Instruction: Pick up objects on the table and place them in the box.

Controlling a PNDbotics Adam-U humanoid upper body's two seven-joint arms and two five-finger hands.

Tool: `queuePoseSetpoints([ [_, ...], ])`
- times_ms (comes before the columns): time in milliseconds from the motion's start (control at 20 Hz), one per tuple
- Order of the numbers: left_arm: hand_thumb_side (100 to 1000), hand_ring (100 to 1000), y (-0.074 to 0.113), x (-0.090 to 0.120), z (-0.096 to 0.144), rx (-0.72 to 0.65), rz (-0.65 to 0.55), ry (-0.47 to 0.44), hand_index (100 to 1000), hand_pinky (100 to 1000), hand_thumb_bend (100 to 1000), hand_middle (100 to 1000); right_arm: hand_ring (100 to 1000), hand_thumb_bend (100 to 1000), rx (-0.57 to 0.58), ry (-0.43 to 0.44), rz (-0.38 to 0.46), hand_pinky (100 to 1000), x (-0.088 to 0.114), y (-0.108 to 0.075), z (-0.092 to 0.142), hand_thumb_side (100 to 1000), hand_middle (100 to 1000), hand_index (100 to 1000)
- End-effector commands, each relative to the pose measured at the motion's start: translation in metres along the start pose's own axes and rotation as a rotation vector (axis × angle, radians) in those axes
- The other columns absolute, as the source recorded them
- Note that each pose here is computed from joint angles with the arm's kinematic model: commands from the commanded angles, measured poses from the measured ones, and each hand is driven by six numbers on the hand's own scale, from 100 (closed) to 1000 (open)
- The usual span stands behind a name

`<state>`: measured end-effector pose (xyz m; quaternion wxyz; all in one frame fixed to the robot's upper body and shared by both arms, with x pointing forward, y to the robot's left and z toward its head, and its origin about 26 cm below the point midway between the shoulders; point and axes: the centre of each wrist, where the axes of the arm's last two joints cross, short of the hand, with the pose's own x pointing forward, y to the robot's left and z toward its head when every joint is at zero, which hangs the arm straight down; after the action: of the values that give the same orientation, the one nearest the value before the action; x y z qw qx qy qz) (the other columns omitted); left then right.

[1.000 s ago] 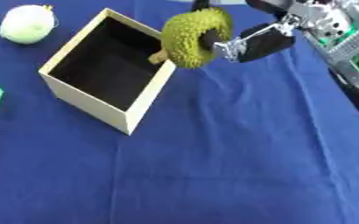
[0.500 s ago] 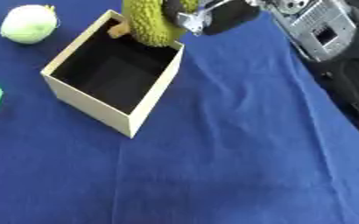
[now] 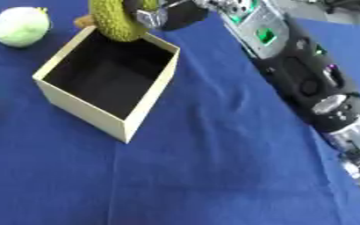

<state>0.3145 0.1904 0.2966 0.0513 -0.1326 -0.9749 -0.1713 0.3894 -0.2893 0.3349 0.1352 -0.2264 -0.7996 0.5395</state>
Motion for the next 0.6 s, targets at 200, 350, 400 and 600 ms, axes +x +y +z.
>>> queuePoseSetpoints([
  [200, 572, 781, -0.003, 0.005, -0.008, -0.021, 0.015, -0.035, 872, 798, 100, 688, 991, 100, 0.050, 0.011, 0.070, 877, -0.008, 0.006, -0.007, 202, 546, 701],
  [350, 575, 781, -0.003, 0.005, -0.008, -0.023, 0.020, -0.029, 872, 798, 100, 688, 1000, 100, 0.079, 0.005, 0.099, 881, -0.009, 0.012, -0.010, 198, 641, 783],
  [400, 572, 781, -0.003, 0.005, -0.007, -0.024, 0.020, -0.028, 872, 798, 100, 688, 1000, 100, 0.092, 0.003, 0.113, 883, -0.009, 0.013, -0.010, 199, 663, 805],
  [600, 572, 781, -0.002, 0.005, -0.006, -0.023, 0.019, -0.022, 872, 798, 100, 687, 1000, 100, 0.154, -0.018, 0.172, 939, -0.006, 0.015, -0.010, 210, 787, 908],
])
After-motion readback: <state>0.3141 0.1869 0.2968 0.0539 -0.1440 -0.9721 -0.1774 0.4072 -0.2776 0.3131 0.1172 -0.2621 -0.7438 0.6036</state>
